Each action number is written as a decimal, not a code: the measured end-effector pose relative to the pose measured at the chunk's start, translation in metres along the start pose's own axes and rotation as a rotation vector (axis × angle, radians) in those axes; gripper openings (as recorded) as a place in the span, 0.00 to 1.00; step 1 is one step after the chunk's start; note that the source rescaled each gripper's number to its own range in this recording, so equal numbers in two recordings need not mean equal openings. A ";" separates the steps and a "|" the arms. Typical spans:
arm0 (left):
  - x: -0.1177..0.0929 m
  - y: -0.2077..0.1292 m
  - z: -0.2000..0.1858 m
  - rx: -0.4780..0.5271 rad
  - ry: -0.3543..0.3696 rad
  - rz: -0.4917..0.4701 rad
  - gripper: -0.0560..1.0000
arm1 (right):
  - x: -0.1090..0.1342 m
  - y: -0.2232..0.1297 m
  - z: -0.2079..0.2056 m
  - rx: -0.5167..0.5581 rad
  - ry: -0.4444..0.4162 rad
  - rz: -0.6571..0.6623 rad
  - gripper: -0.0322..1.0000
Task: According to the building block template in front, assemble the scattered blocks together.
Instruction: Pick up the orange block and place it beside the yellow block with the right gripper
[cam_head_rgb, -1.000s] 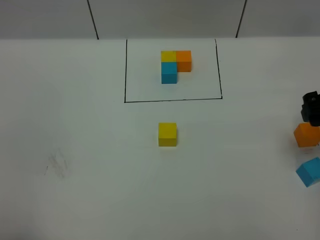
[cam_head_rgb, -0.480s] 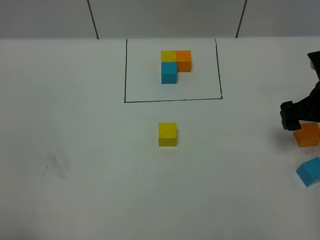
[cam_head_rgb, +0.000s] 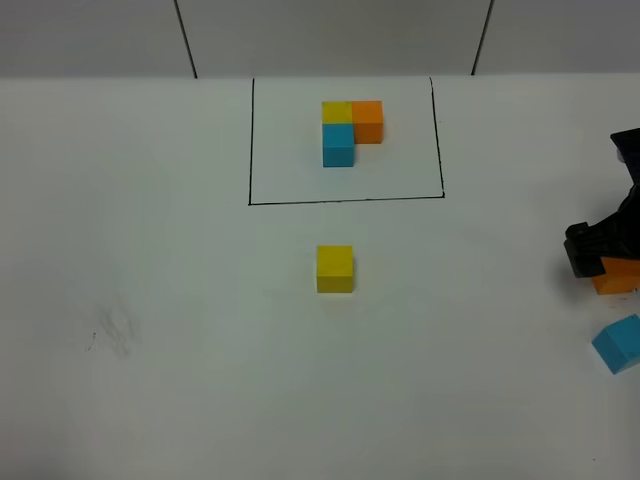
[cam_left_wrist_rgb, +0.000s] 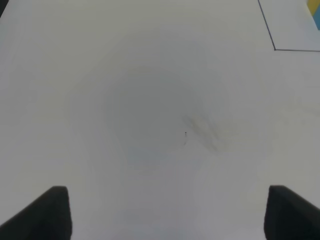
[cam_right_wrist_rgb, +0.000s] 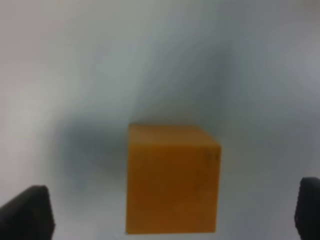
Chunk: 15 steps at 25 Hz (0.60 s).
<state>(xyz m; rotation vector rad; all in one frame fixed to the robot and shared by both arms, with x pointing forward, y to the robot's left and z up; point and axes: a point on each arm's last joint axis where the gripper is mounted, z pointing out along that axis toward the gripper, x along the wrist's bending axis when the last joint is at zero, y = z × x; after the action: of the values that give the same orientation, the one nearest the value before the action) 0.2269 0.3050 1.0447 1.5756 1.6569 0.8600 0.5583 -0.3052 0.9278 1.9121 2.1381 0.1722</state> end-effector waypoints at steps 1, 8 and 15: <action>0.000 0.000 0.000 0.000 0.000 0.000 0.67 | -0.001 0.000 0.003 0.001 0.001 0.002 0.96; 0.000 0.000 0.000 0.000 0.000 0.000 0.67 | -0.006 -0.003 0.024 0.039 0.002 0.020 0.86; 0.000 0.000 0.000 0.000 0.000 0.000 0.67 | -0.007 -0.002 0.027 0.036 0.000 0.012 0.25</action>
<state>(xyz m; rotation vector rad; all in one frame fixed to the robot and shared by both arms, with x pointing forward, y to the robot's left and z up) 0.2269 0.3050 1.0447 1.5756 1.6569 0.8600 0.5639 -0.3149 0.9025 1.9452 2.1447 0.1371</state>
